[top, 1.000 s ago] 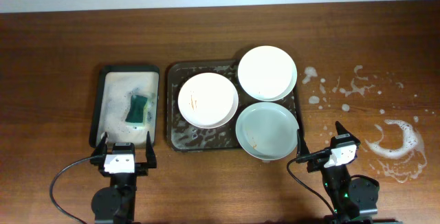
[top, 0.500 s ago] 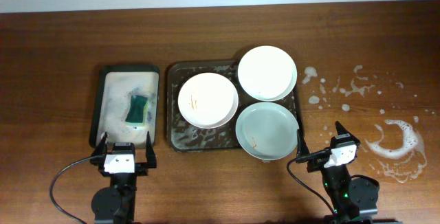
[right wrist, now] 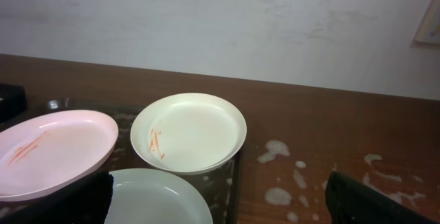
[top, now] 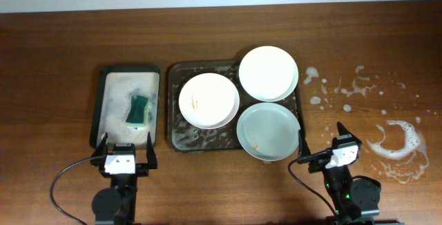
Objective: Clean dirty plates on tray and stack at the side
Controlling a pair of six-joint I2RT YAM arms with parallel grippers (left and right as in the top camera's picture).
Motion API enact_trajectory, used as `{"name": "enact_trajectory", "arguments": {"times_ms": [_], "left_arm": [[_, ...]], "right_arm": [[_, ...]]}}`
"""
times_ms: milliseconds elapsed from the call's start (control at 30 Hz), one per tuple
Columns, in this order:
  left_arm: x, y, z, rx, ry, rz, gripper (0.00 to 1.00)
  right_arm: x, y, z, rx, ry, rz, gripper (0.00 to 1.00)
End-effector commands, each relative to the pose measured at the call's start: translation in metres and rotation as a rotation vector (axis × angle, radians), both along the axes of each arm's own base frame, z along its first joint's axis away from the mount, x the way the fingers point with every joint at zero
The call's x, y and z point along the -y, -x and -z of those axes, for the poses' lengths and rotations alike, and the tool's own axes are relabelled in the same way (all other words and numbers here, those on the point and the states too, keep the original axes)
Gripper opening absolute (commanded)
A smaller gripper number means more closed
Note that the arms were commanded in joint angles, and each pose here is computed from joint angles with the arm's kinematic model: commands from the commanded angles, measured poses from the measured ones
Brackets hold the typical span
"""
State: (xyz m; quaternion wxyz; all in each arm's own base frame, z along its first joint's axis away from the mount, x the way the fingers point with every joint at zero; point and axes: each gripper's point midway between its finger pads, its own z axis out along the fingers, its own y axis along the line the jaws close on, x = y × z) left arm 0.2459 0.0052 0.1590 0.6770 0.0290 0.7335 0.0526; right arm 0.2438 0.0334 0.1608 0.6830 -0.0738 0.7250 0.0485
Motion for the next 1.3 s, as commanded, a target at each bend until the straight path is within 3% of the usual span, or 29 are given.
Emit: {"name": "enact_trajectory", "arguments": {"times_ms": [0, 100, 167, 333, 433, 567, 667, 800, 967, 1067, 1167, 1200, 1267], "left_arm": [[0.002, 0.0, 0.002, 0.002, -0.008, 0.014, 0.99], [0.007, 0.0, -0.001, 0.014, -0.006, 0.042, 0.99], [0.02, 0.0, -0.022, 0.1, -0.004, 0.117, 0.99], [0.028, 0.008, -0.077, 0.197, -0.009, 0.163, 0.99], [0.028, 0.004, -0.097, 0.109, -0.004, 0.164, 0.99], [0.038, -0.024, -0.144, -0.057, 0.012, 0.218, 0.99], [0.046, -0.045, -0.162, -0.206, 0.035, 0.262, 0.99], [0.058, -0.068, -0.17, -0.427, 0.081, 0.323, 0.99], [0.065, -0.083, -0.158, -0.691, 0.138, 0.351, 0.99], [0.064, -0.089, -0.155, -0.685, 0.052, 0.386, 0.99], [0.078, -0.089, -0.16, -0.663, 0.092, 0.466, 0.99], [0.08, -0.09, -0.163, -0.651, 0.096, 0.476, 0.99], [0.067, -0.095, -0.16, -0.651, 0.059, 0.398, 0.99]], "right_arm": [[-0.001, 0.0, 0.002, -0.002, 0.007, -0.007, 0.98], [-0.002, 0.0, 0.002, 0.0, 0.007, -0.008, 0.98], [-0.002, 0.0, -0.003, 0.02, 0.005, -0.012, 0.98], [-0.008, 0.005, -0.045, 0.117, -0.157, -0.048, 0.98], [-0.015, 0.015, -0.077, 0.151, -0.157, -0.094, 0.98], [-0.014, 0.034, -0.122, 0.123, -0.155, -0.091, 0.98], [-0.016, 0.03, -0.155, 0.074, -0.154, -0.104, 0.98], [-0.033, -0.012, -0.187, -0.164, -0.161, -0.171, 0.98], [-0.061, -0.074, -0.168, -0.627, -0.163, -0.219, 0.98], [-0.099, -0.117, -0.132, -0.801, -0.163, -0.302, 0.98], [-0.137, -0.143, -0.08, -0.935, -0.213, -0.436, 1.0], [-0.149, -0.153, -0.048, -1.028, -0.259, -0.385, 0.89], [-0.162, -0.161, 0.007, -1.168, -0.288, -0.184, 0.85]]}}
